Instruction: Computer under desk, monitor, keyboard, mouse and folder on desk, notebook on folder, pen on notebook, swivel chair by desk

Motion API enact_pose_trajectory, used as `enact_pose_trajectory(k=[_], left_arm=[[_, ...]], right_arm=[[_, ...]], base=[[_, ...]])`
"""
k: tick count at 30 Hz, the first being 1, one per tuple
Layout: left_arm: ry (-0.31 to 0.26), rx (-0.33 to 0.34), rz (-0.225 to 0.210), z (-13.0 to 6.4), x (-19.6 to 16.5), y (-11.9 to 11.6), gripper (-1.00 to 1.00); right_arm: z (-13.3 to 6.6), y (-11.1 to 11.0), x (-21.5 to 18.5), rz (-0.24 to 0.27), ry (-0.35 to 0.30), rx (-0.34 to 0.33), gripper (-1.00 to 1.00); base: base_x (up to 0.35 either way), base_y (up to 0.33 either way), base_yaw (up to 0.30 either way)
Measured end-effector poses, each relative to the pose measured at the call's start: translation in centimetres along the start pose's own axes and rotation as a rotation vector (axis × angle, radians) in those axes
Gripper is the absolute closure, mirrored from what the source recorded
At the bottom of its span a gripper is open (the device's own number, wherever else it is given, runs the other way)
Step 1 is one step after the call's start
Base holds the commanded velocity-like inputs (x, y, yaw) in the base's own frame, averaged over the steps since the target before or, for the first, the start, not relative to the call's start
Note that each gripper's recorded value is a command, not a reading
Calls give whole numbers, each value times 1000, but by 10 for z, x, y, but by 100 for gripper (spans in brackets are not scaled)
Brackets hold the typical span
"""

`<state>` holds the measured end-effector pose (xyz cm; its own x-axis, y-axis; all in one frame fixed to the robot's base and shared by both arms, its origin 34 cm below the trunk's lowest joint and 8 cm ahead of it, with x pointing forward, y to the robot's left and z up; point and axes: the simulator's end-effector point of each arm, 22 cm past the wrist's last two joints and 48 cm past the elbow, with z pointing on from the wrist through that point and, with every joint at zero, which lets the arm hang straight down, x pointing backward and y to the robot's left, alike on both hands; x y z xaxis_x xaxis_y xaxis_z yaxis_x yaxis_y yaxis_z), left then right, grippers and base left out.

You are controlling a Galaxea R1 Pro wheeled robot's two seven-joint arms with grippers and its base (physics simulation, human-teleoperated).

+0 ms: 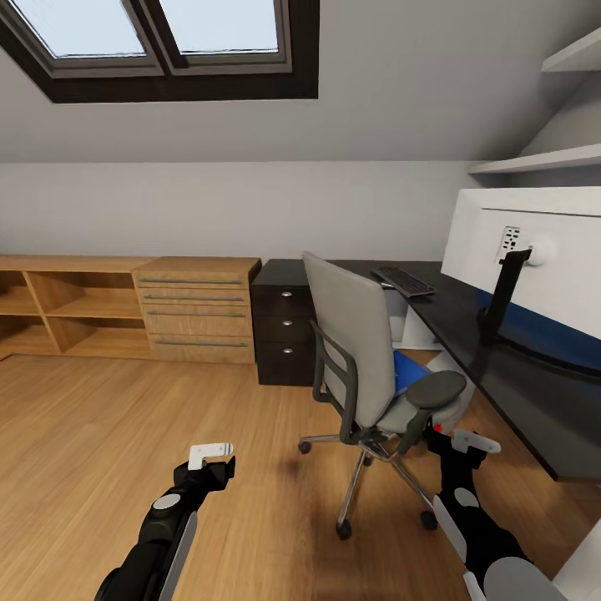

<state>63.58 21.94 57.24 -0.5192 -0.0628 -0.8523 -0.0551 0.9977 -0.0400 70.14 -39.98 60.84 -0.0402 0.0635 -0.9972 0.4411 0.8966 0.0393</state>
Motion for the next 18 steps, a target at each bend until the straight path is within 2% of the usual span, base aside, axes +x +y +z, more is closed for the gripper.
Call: enact_pose_trajectory(k=[5, 11, 18], left_arm=[[0, 0, 0, 0, 0, 0, -100], [0, 0, 0, 0, 0, 0, -100], [0, 0, 0, 0, 0, 0, -100]], right_arm=[[0, 4, 0, -4, -1, -13, -100], [-2, 24, -1, -23, -6, -95, -100], [-4, 29, 0, -22, -7, -109, -100]], base=[[4, 0, 0], [0, 0, 0], [0, 0, 0]])
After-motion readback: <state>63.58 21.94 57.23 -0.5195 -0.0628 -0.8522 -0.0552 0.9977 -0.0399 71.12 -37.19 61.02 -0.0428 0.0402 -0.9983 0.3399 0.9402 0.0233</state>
